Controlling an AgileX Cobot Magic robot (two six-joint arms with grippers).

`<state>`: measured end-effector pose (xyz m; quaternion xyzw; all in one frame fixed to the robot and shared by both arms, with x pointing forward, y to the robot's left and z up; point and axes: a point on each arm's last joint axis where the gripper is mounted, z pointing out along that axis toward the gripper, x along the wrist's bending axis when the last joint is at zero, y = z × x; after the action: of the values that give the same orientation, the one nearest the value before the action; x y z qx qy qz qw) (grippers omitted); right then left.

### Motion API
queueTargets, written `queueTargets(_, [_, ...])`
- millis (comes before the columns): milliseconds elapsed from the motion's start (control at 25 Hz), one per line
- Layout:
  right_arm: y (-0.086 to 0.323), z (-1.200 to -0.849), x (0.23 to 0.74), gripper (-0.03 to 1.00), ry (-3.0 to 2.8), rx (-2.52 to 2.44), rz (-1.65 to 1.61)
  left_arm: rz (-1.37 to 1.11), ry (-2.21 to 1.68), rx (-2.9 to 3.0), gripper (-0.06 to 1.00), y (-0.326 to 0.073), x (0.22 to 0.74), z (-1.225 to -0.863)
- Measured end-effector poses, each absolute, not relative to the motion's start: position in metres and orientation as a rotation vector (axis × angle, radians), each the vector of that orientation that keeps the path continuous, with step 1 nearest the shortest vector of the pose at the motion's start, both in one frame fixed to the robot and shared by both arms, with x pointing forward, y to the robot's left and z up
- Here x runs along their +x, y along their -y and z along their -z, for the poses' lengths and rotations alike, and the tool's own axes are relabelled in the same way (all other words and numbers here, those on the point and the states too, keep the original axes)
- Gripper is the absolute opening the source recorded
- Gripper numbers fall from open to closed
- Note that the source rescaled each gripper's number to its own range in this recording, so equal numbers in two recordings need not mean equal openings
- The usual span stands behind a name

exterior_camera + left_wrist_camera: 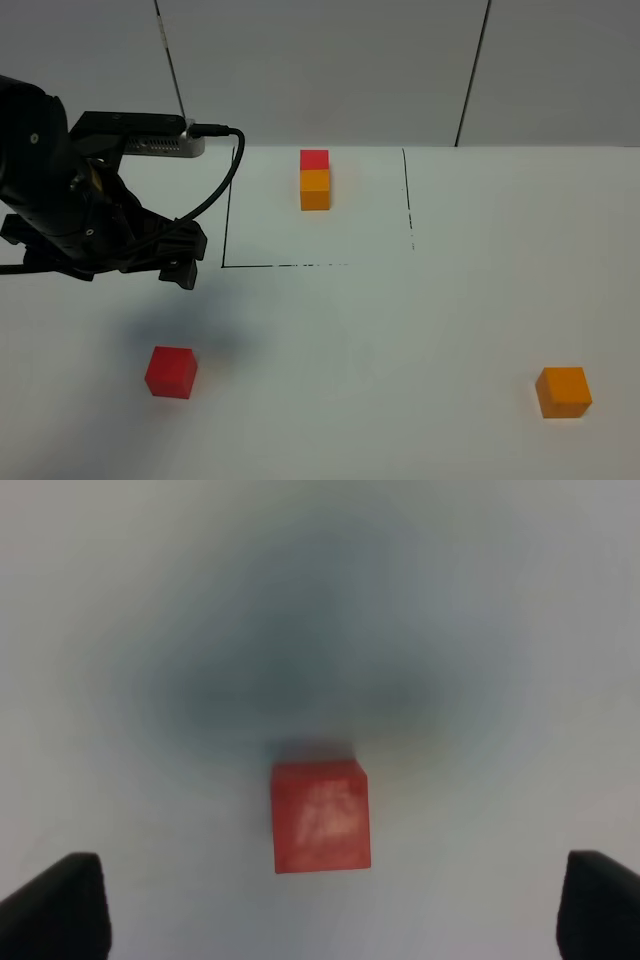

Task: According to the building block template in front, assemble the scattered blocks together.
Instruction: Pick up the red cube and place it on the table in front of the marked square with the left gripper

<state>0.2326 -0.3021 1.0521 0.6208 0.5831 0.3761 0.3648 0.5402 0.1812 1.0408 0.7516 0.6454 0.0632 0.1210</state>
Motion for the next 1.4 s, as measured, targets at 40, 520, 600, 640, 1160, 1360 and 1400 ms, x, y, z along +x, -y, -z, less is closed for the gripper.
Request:
queueTargets(40, [0.302,-1.052,0.233,0.79,-1.500,1.597,-0.967,-0.179,-1.890,2.201,0.96,-0.181,0.542,-1.039])
queueTargets(520, [0.302,-1.052,0.233,0.79,-1.500,1.597,-0.967,-0.094,-2.012,2.268,0.96,-0.174,0.559,-1.002])
queueTargets(600, [0.302,-1.052,0.233,0.79,-1.500,1.597,-0.967,-0.076,-2.037,2.280,0.96,-0.174,0.560,-0.995])
queueTargets(640, [0.302,-1.052,0.233,0.79,-1.500,1.597,-0.967,-0.068,-2.046,2.286,0.96,-0.174,0.561,-0.992])
queueTargets(1160, [0.302,-1.052,0.233,0.79,-1.500,1.597,-0.967,-0.054,-2.106,2.305,0.95,-0.177,0.555,-0.954])
queueTargets(1360, [0.302,-1.052,0.233,0.79,-1.500,1.597,-0.967,-0.032,-2.117,2.295,0.94,-0.178,0.550,-0.946])
queueTargets(1400, [0.302,-1.052,0.233,0.79,-1.500,1.597,-0.967,-0.024,-2.119,2.290,0.94,-0.178,0.550,-0.946])
